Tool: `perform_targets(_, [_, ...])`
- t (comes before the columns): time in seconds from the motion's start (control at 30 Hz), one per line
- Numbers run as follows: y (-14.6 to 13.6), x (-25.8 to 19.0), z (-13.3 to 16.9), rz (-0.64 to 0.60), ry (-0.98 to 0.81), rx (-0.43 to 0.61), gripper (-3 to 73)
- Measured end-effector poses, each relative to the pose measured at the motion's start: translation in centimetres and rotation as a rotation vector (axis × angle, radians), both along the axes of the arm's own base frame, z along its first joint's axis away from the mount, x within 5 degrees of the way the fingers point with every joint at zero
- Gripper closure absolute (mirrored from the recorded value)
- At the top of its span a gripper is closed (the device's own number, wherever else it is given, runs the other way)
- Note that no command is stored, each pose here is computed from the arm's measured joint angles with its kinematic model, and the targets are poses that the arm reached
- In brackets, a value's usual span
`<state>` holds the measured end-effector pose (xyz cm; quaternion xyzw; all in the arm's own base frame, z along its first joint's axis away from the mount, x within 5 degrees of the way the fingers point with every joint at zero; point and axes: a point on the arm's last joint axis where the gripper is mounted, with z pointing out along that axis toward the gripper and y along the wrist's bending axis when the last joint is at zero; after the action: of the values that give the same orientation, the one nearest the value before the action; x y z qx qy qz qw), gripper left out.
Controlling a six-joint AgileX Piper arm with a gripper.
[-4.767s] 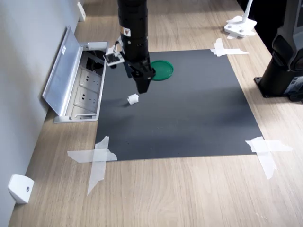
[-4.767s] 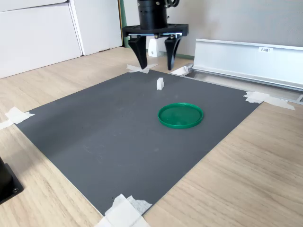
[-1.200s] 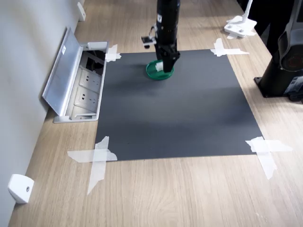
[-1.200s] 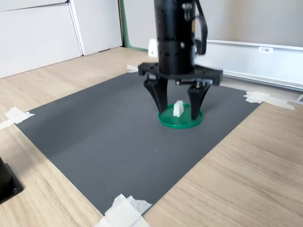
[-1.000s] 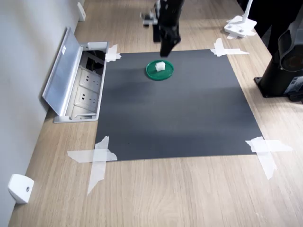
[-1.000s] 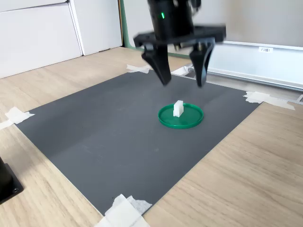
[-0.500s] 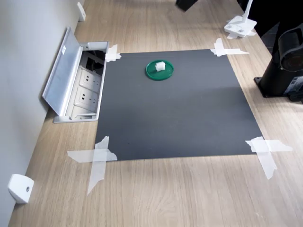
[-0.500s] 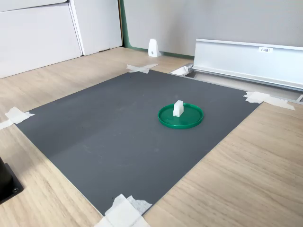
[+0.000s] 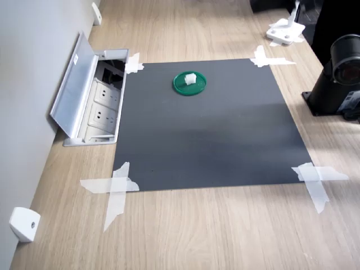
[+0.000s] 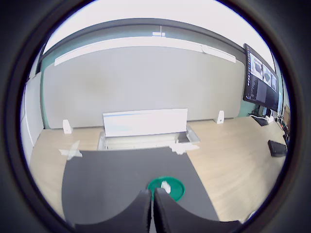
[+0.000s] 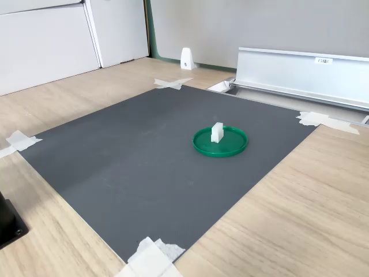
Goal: Grasp a white terminal and put it on the green lid.
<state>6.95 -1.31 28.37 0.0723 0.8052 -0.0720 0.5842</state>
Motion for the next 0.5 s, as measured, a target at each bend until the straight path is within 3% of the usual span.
perform_targets(0.23, [0.9,-1.9,-5.8,0.108,-0.034,-0.081,70.2])
perform_targets(0.5, [1.3,-2.0,-7.7,0.211,-0.102,-0.116,70.2])
